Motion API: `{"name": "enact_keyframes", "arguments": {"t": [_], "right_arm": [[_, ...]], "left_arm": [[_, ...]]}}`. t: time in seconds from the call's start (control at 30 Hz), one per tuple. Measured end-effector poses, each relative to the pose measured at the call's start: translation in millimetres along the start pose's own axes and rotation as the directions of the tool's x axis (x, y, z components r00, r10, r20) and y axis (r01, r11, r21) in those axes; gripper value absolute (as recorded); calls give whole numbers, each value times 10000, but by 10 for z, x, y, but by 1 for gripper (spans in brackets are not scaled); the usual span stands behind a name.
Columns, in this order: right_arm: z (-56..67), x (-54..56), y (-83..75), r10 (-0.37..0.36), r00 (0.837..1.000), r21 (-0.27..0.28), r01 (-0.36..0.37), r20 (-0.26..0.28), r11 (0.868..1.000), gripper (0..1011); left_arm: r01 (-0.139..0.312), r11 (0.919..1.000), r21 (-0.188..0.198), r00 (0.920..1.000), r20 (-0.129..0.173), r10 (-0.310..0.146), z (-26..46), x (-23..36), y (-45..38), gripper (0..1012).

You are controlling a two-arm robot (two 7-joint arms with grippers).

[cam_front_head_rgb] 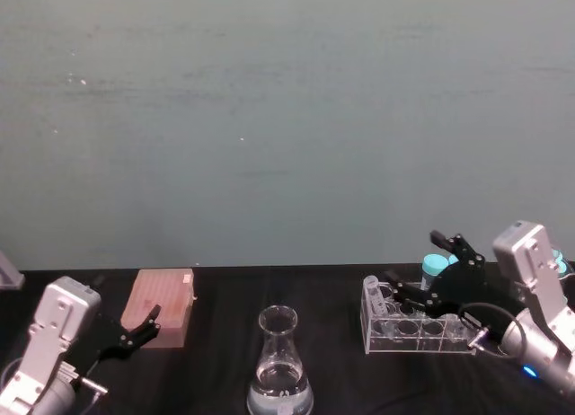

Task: Pour the liquid from the test tube into the beaker using one hand.

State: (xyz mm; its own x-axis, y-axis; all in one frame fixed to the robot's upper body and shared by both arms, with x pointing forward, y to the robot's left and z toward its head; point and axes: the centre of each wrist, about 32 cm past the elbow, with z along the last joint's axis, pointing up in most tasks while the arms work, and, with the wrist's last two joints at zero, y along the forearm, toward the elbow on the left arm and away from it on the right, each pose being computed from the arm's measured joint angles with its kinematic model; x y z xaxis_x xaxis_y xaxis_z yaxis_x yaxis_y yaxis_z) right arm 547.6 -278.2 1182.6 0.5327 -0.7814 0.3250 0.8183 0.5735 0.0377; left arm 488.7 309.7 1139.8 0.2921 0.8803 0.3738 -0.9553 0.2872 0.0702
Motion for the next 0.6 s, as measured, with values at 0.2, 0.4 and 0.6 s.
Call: {"name": "enact_keyframes", "arguments": {"t": [0.2,0.4,0.6], "right_arm": [[69,-19,128,439,9990,-219,-441,-99,9988,1003],[111,-53,249,573,9983,-649,-564,115,9963,1003],[107,-66,352,559,9984,-862,-547,118,9948,1003]], "left_arm": [[0,10000,0,10000,-1,0,0,0,0,1000],[0,10000,1,10000,0,0,0,0,0,1000],[1,10000,0,10000,-1,-1,0,0,0,1000]]}}
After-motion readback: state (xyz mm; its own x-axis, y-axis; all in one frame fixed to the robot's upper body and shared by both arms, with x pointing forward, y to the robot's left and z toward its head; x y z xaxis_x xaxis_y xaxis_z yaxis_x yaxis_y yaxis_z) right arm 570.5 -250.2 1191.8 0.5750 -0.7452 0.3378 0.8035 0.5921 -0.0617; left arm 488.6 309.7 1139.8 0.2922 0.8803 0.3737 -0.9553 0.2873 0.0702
